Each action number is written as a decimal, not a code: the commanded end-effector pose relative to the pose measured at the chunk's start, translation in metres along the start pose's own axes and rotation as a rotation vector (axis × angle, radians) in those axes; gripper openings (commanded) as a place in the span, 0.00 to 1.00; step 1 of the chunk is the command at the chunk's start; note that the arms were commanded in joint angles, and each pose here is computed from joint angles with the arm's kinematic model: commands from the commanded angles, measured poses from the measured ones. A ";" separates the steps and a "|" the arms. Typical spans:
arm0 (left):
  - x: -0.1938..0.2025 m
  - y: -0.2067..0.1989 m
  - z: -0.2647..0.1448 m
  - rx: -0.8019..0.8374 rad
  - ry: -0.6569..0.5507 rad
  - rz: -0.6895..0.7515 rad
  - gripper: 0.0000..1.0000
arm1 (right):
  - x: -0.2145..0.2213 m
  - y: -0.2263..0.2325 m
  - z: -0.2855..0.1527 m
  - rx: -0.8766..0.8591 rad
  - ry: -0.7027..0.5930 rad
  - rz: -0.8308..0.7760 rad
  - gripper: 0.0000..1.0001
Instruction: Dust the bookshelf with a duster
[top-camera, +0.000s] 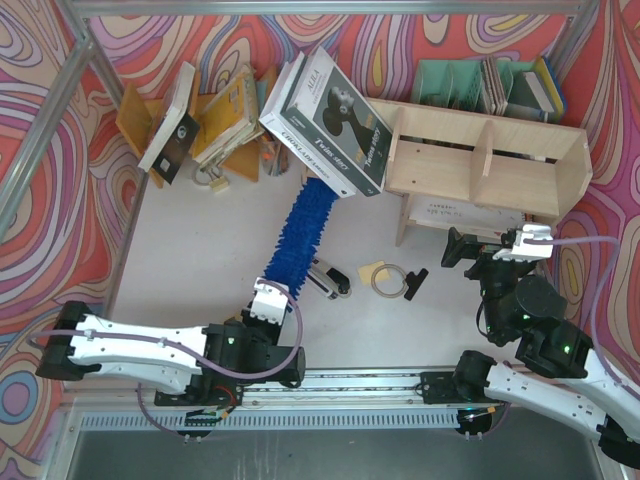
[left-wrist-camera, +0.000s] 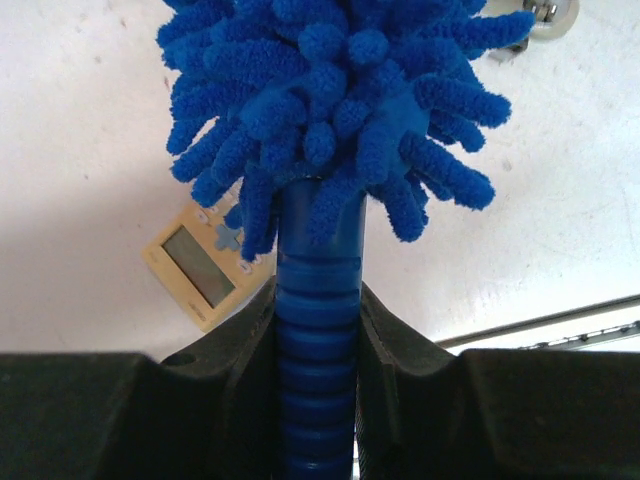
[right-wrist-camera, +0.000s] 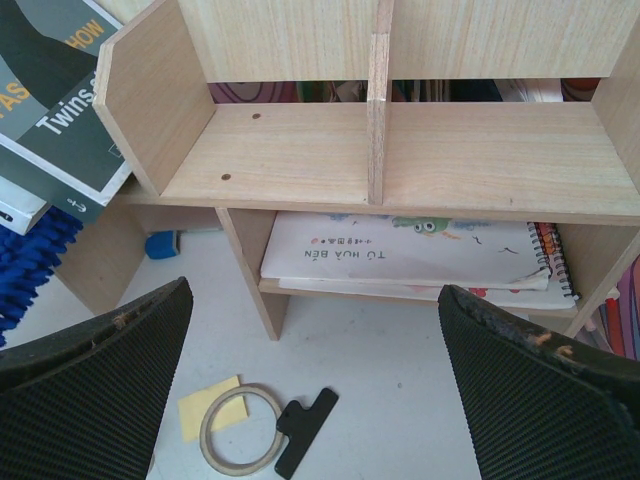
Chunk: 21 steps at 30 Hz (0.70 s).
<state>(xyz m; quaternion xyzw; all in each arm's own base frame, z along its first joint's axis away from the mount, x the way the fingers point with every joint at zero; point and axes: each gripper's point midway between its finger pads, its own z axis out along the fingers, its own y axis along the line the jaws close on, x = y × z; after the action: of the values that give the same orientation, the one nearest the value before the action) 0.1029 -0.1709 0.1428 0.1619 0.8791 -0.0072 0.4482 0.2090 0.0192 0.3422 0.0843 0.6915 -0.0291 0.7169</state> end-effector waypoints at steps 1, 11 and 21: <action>0.026 -0.010 0.014 0.028 0.086 -0.081 0.00 | 0.000 -0.002 0.001 0.021 -0.007 0.003 0.99; 0.050 -0.029 0.033 0.024 0.181 -0.033 0.00 | -0.001 -0.003 0.001 0.023 -0.008 0.007 0.99; 0.009 -0.009 0.020 -0.003 0.061 -0.022 0.00 | -0.001 -0.004 0.000 0.019 -0.010 0.011 0.99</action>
<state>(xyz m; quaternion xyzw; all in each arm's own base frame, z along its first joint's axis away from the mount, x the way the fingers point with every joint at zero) 0.0910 -0.1872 0.0885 0.1651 0.9175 -0.0085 0.3616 0.2087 0.0189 0.3424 0.0848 0.6912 -0.0286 0.7171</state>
